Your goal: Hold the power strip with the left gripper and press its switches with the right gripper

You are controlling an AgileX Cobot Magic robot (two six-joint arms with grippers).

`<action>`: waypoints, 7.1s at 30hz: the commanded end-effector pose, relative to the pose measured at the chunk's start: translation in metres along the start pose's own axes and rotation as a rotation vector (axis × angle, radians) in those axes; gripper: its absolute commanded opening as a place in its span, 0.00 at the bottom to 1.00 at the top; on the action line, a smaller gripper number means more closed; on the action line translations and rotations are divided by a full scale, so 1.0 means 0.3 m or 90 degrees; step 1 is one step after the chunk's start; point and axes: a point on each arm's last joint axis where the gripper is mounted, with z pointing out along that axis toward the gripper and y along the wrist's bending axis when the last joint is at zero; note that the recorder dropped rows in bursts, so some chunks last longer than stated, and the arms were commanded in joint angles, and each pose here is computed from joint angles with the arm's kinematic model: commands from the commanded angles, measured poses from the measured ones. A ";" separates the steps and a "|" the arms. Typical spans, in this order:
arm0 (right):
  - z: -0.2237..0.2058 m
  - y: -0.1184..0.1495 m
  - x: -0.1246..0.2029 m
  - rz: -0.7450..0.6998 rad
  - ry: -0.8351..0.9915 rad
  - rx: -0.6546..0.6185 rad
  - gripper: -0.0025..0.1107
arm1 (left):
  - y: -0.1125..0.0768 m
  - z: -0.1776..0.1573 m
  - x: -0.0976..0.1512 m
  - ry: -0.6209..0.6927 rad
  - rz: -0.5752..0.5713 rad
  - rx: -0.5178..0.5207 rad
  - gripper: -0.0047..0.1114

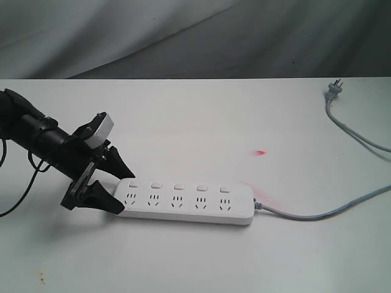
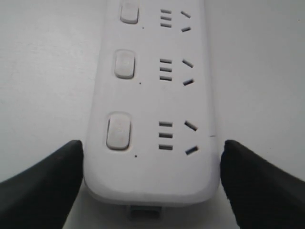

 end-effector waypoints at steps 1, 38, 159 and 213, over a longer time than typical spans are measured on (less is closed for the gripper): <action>0.000 0.000 -0.001 0.000 -0.010 0.001 0.11 | 0.009 0.026 0.027 0.020 -0.001 0.000 0.66; 0.000 0.000 -0.001 0.000 -0.010 0.001 0.11 | 0.011 0.018 0.042 0.022 -0.006 -0.002 0.46; 1.177 0.685 -0.273 -0.339 0.255 -0.685 0.61 | 0.011 0.018 0.042 0.022 -0.006 -0.002 0.46; 1.184 0.948 -0.102 -0.462 0.289 -0.756 0.61 | 0.011 0.018 0.042 0.022 -0.006 -0.002 0.46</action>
